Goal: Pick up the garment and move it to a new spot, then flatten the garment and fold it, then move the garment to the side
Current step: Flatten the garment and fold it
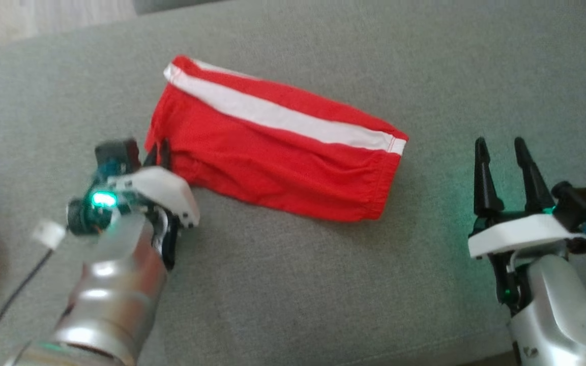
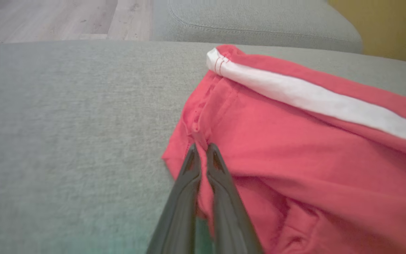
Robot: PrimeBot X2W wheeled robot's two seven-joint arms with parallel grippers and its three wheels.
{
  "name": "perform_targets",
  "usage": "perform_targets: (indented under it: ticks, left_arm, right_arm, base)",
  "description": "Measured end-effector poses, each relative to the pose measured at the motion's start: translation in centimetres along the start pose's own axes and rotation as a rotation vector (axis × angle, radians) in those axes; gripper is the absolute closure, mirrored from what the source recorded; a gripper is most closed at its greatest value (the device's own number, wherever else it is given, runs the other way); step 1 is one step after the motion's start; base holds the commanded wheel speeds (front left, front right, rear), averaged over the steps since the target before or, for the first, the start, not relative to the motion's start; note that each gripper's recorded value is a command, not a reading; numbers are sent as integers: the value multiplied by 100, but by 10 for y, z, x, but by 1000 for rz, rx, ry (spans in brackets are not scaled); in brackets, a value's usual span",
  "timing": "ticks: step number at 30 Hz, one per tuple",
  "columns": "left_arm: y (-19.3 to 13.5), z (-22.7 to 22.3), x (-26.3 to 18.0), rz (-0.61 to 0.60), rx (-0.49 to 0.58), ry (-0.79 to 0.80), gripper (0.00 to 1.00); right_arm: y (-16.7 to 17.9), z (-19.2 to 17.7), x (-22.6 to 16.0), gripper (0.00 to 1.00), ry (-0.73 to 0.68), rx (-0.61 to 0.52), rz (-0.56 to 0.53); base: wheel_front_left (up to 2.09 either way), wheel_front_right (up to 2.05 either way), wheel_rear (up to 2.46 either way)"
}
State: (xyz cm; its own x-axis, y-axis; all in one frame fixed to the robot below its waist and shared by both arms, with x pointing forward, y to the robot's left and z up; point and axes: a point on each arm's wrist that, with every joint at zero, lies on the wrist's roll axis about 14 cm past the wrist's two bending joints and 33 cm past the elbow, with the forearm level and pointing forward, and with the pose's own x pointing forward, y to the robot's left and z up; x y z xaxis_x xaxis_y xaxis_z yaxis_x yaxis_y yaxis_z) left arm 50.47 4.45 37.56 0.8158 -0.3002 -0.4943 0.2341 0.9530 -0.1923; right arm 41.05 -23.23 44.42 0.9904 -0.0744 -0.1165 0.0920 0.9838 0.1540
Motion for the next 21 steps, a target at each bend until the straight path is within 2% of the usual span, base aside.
perform_targets:
  ticks: [8,16,17,18,19,20,21]
  left_arm:
    - [19,-29,-55,71,-146,-40,100]
    - [28,-65,-114,106,-244,-95,100]
    - [30,-67,-120,122,-250,-108,76]
    - [32,-68,-126,134,-247,-123,76]
    - [33,-68,-130,140,-245,-136,20]
    - [33,-69,-135,142,-249,-149,0]
    - [35,-69,-139,150,-245,-159,0]
  right_arm:
    - [10,-17,-35,0,47,6,21]
    - [30,-25,-57,0,63,7,82]
    - [35,-25,-57,0,64,6,97]
    - [42,-24,-56,0,62,3,117]
    - [48,-23,-54,0,60,1,138]
    - [56,-23,-54,0,61,2,160]
    - [65,-24,-53,0,63,5,185]
  base:
    - [0,0,0]
    - [0,0,0]
    - [0,0,0]
    - [0,0,0]
    - [0,0,0]
    - [0,0,0]
    - [0,0,0]
